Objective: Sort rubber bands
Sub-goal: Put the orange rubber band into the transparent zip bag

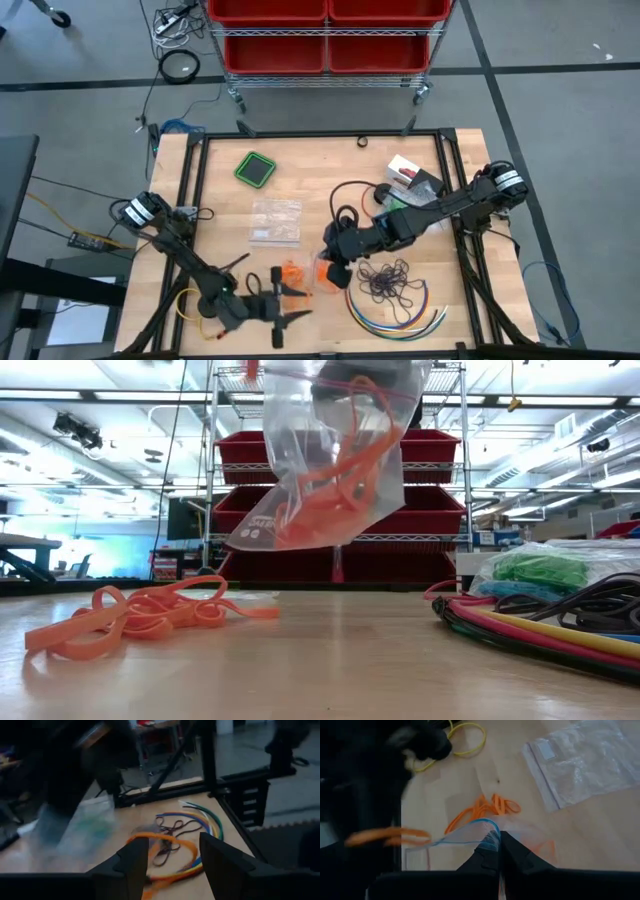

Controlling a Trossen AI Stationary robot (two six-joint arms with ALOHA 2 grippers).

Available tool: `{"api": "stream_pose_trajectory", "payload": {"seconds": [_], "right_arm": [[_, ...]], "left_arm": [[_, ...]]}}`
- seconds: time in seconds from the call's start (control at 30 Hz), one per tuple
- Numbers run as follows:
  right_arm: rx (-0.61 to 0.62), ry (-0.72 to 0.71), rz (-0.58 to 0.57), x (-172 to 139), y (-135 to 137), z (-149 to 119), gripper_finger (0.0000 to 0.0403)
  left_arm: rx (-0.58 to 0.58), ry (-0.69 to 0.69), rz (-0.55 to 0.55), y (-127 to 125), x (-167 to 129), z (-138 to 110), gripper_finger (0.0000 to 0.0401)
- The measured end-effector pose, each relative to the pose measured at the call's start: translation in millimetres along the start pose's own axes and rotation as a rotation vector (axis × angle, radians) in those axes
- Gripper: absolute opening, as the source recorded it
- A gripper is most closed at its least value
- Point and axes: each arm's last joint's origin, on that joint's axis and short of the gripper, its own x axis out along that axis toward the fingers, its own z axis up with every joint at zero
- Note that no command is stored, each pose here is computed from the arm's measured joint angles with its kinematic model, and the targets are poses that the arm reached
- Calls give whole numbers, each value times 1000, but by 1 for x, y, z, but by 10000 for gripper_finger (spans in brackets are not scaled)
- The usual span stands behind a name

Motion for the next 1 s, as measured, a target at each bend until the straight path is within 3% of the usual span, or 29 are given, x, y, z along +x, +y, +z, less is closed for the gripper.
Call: {"api": "stream_pose_trajectory", "payload": {"seconds": [0.17, 0.33, 0.43, 0.63, 1.0], "right_arm": [[9, -3, -5, 1, -3, 2, 0], [25, -3, 0, 7, -2, 0, 0], [28, 11, 32, 20, 0, -3, 0], [23, 76, 57, 43, -1, -15, 0], [44, 65, 38, 42, -2, -14, 0]], "left_arm": [[119, 93, -24, -9, 18, 33, 184], [177, 168, 20, 2, 37, 52, 184], [185, 205, 53, 16, 49, 50, 184], [99, 343, 15, 38, 64, 33, 184], [103, 420, -23, 27, 50, 25, 183]]}}
